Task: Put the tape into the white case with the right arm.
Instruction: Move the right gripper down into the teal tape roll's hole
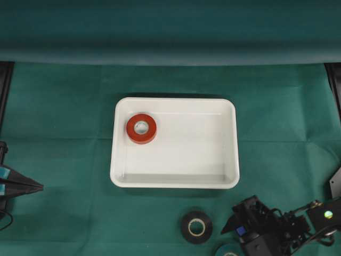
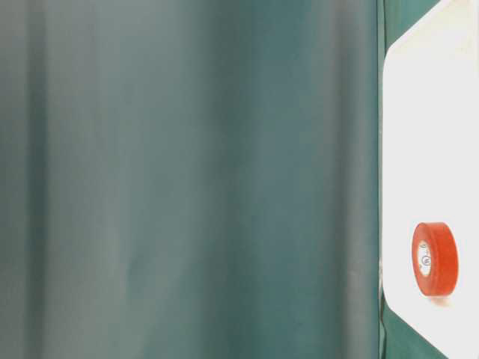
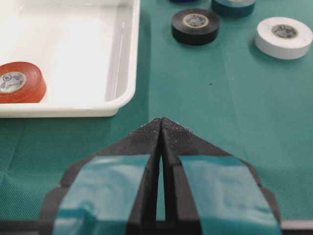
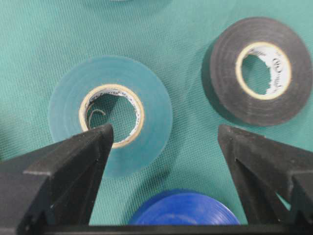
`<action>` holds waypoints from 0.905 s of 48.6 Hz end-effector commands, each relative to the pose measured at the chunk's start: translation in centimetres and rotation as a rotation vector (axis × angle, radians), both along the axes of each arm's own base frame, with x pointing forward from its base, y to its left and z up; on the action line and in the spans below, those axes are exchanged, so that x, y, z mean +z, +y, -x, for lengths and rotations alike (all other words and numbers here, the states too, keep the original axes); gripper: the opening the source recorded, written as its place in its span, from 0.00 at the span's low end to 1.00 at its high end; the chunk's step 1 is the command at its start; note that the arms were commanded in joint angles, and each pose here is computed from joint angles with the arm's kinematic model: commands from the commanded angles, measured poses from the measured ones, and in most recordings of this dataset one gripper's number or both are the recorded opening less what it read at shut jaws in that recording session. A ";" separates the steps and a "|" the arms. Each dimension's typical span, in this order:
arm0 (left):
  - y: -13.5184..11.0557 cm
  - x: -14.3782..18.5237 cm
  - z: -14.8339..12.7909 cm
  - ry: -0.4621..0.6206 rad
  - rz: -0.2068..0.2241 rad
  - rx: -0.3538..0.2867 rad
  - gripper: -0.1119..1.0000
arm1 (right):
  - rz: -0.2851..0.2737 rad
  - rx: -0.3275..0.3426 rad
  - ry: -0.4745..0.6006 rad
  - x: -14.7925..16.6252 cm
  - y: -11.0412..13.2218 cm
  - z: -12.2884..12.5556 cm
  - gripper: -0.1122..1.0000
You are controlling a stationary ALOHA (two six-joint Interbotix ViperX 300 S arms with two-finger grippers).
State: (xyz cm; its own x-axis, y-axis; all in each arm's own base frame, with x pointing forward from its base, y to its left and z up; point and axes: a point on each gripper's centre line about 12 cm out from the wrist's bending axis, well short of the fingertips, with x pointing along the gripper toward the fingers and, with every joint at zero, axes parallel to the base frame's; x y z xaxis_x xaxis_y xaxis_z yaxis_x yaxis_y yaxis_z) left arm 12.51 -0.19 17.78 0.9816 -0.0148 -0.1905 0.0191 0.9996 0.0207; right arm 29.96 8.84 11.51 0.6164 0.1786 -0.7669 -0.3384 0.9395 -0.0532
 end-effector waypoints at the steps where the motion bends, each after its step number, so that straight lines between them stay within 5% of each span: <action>1: 0.0 0.5 -0.1 -0.014 -0.001 0.000 0.10 | -0.008 -0.004 -0.023 0.4 0.2 -1.1 0.72; 30: 0.0 0.6 -0.1 -0.014 0.000 0.000 0.10 | -0.001 -0.013 0.013 -1.3 0.2 -2.1 0.68; 44: 0.0 0.6 -0.1 -0.015 0.000 0.000 0.10 | 0.003 -0.032 0.053 -1.6 0.1 -1.7 0.12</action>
